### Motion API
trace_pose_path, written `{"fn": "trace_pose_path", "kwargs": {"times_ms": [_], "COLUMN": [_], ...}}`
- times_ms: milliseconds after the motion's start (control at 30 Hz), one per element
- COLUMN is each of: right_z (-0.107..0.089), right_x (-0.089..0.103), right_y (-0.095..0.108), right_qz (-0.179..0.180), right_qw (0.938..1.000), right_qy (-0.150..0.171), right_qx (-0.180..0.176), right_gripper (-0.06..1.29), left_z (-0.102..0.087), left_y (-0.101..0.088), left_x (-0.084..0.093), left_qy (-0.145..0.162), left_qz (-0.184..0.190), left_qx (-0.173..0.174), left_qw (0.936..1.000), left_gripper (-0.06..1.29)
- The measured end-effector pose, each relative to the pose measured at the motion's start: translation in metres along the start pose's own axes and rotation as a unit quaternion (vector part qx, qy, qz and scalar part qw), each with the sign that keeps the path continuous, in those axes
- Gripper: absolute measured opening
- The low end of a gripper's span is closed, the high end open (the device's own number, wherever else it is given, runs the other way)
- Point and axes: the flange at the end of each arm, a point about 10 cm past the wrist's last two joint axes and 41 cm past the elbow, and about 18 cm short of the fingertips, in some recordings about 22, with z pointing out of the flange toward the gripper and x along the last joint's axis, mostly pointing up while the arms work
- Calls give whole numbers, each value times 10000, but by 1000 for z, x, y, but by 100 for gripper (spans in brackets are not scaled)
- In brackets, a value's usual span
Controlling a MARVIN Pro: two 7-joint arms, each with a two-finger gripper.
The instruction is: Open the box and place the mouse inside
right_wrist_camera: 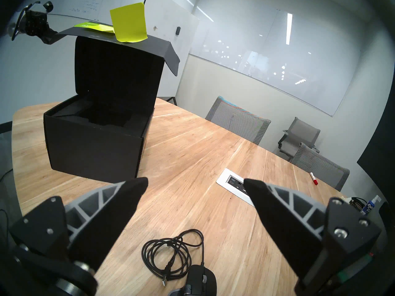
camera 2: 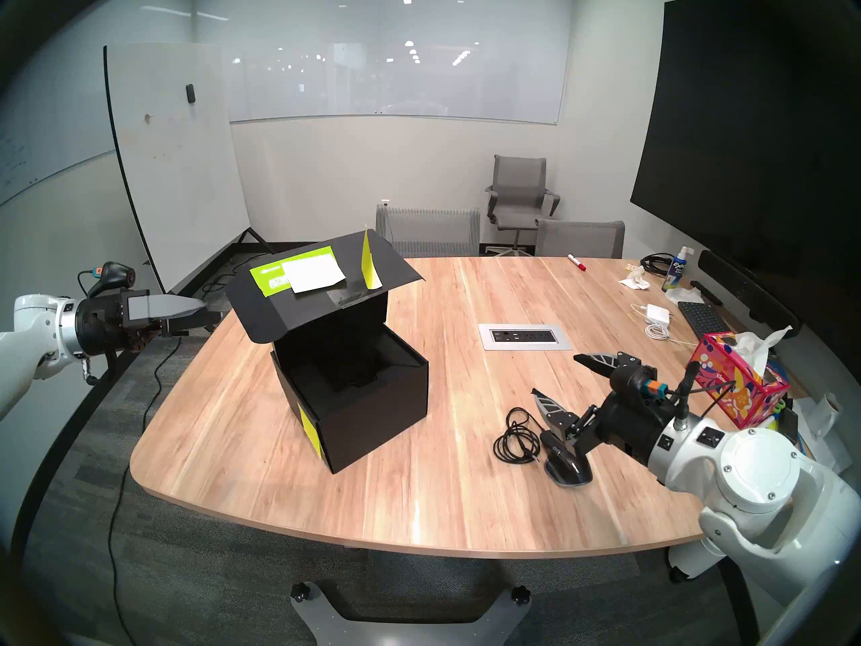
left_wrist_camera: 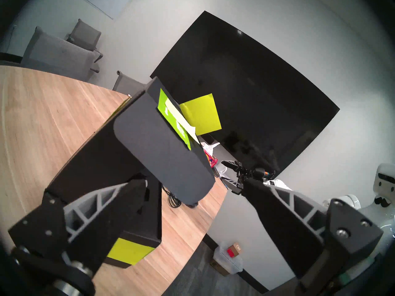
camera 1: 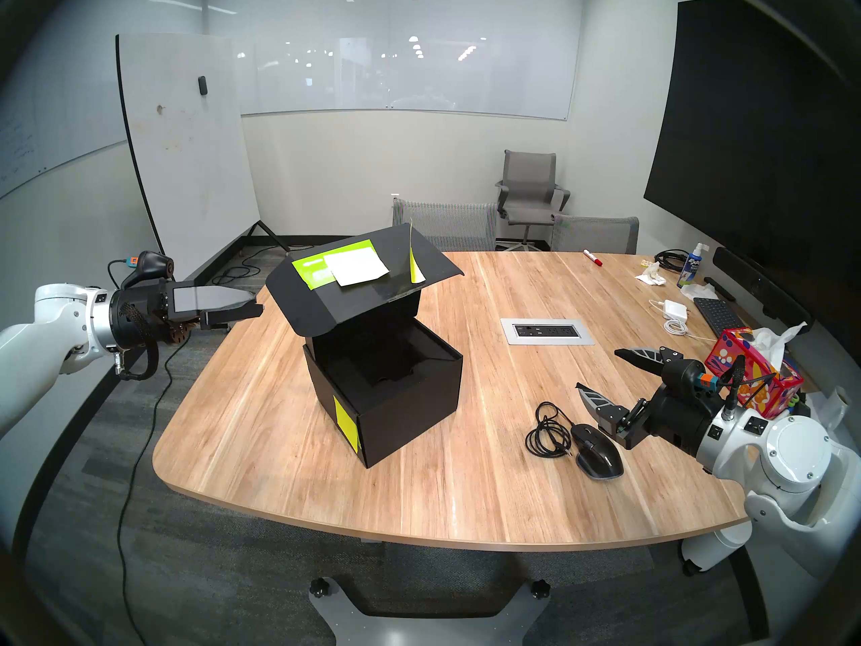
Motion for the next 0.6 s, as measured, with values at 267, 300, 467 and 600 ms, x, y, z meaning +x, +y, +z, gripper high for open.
{"fn": "trace_pose_path", "kwargs": {"times_ms": [267,300,467,600], "right_z": [0,0,0,0], "right_x": [0,0,0,0], "right_y": [0,0,0,0], "right_qz": [-1,-1,-1,-1], "right_qw": [10000,10000,10000,10000], "right_qy": [0,0,0,-1], "right_qx": [0,0,0,0], "right_gripper": [123,123,123,123], "left_z": [2,3,10,20], "left_y": [0,1,4,10], "left_x": [-18,-21,-31,-39], "left_qy": [-277,-310,-404,-454], "left_qz": [32,67,235,394], "left_qx": [-127,-149,-229,-361], "left_qw": [9995,9994,9986,9975], "left_gripper": [123,123,123,123]}}
